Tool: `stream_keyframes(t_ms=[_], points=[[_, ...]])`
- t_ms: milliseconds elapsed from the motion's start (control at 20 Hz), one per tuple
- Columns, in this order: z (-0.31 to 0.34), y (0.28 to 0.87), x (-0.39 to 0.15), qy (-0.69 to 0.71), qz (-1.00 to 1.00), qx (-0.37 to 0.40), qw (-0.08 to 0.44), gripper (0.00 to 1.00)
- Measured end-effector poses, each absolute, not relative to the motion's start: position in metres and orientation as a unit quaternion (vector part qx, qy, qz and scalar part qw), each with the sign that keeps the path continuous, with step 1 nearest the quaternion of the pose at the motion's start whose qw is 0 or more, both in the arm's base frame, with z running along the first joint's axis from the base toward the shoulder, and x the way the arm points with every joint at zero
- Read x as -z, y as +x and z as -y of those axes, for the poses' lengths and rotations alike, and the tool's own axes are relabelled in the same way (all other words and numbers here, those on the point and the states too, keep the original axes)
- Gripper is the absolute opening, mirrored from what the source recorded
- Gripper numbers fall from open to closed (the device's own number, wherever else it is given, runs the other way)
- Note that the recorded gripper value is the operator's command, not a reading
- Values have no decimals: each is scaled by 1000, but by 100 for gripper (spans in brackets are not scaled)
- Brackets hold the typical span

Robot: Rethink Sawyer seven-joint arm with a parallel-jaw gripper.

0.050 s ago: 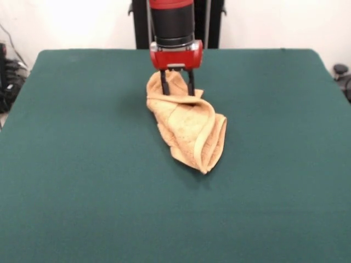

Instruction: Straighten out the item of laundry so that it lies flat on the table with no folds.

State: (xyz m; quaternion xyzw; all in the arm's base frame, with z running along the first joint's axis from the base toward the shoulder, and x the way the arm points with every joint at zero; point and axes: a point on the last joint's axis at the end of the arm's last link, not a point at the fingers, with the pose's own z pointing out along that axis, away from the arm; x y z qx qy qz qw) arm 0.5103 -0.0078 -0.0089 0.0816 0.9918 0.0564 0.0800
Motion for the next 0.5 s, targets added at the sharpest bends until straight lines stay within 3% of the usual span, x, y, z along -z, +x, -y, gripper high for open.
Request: stream_keyframes(t_ms=[500], points=[[17, 528, -41, 73, -992, -39, 91, 100]])
